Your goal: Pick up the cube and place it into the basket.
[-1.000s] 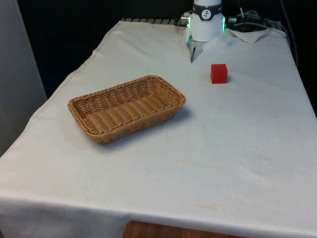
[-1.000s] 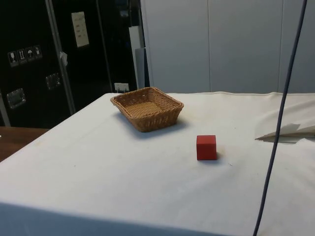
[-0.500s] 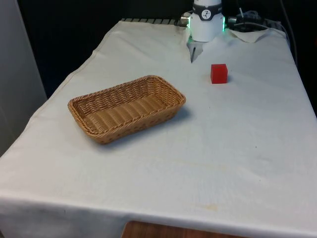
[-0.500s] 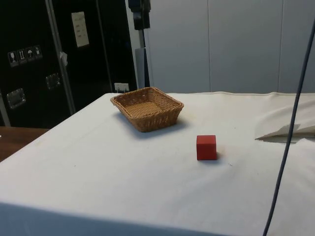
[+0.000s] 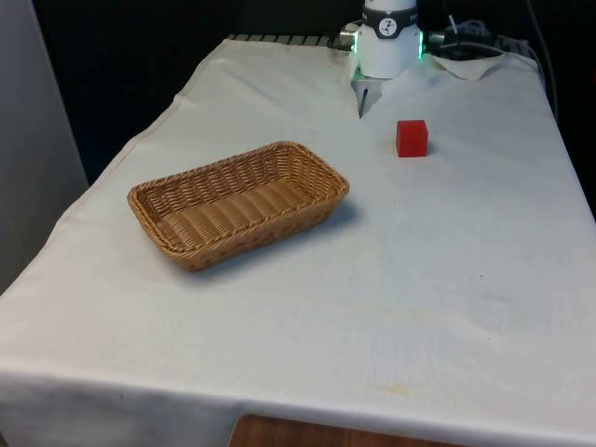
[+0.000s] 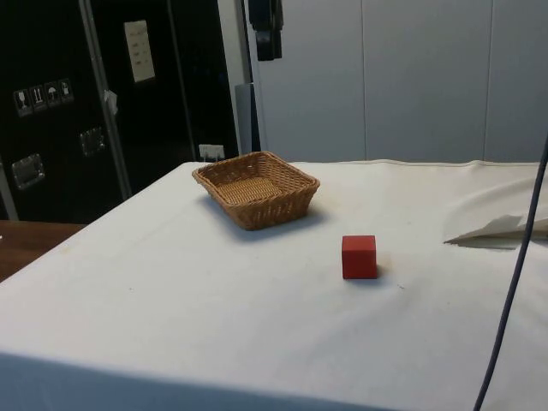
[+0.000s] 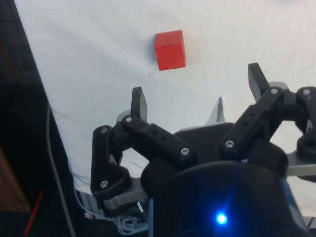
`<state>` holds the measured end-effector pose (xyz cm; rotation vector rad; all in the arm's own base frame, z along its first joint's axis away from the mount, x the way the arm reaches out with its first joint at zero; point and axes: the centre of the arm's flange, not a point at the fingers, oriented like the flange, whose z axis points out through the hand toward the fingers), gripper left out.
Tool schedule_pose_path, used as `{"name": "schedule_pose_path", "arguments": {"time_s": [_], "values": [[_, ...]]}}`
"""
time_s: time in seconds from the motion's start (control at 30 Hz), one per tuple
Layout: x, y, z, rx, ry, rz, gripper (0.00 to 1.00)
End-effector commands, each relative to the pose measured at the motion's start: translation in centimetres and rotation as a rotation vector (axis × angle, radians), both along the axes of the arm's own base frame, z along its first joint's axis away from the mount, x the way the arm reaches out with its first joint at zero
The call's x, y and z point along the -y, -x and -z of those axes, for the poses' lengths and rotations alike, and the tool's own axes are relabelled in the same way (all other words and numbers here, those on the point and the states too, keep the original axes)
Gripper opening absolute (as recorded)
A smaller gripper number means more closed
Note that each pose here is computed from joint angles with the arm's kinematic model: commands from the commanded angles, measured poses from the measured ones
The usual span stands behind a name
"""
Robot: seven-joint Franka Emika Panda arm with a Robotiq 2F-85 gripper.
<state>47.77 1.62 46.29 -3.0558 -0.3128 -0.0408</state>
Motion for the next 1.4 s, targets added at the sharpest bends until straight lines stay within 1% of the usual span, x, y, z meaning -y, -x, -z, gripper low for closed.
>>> {"name": "schedule_pose_path", "arguments": {"time_s": [0.0,0.03,0.13,0.17,0.2,0.23,0.27,0.5,0.53,0.57,0.8,0.83,0.87,0.9,1.1,1.13,1.17,1.2,1.37], "values": [[0.0,0.1,0.2,-0.003,0.0,0.0,1.0],[0.0,0.3,0.3,0.003,0.004,0.0,1.0],[0.0,0.6,0.9,-0.012,0.007,-0.005,1.0],[0.0,0.8,1.2,-0.02,0.008,-0.008,1.0],[0.0,0.6,1.0,-0.02,0.0,-0.005,1.0],[0.0,0.6,1.2,-0.025,0.0,-0.007,1.0],[0.0,1.0,1.5,-0.03,0.01,-0.013,1.0],[0.0,2.0,2.2,-0.067,0.024,-0.031,1.0],[0.0,1.8,2.2,-0.071,0.017,-0.031,1.0],[0.0,2.3,2.4,-0.079,0.029,-0.037,1.0],[0.0,3.9,3.5,-0.118,0.054,-0.052,1.0],[0.0,4.1,3.6,-0.121,0.057,-0.053,1.0],[0.0,3.9,3.6,-0.121,0.046,-0.056,1.0],[0.0,4.3,3.8,-0.124,0.061,-0.054,1.0],[0.2,5.7,4.9,-0.139,0.078,-0.053,1.0],[0.2,5.9,5.1,-0.141,0.079,-0.051,1.0],[0.2,5.8,5.1,-0.15,0.068,-0.056,1.0],[0.2,6.1,5.2,-0.142,0.081,-0.051,1.0],[0.3,7.1,6.1,-0.143,0.092,-0.036,1.0]]}}
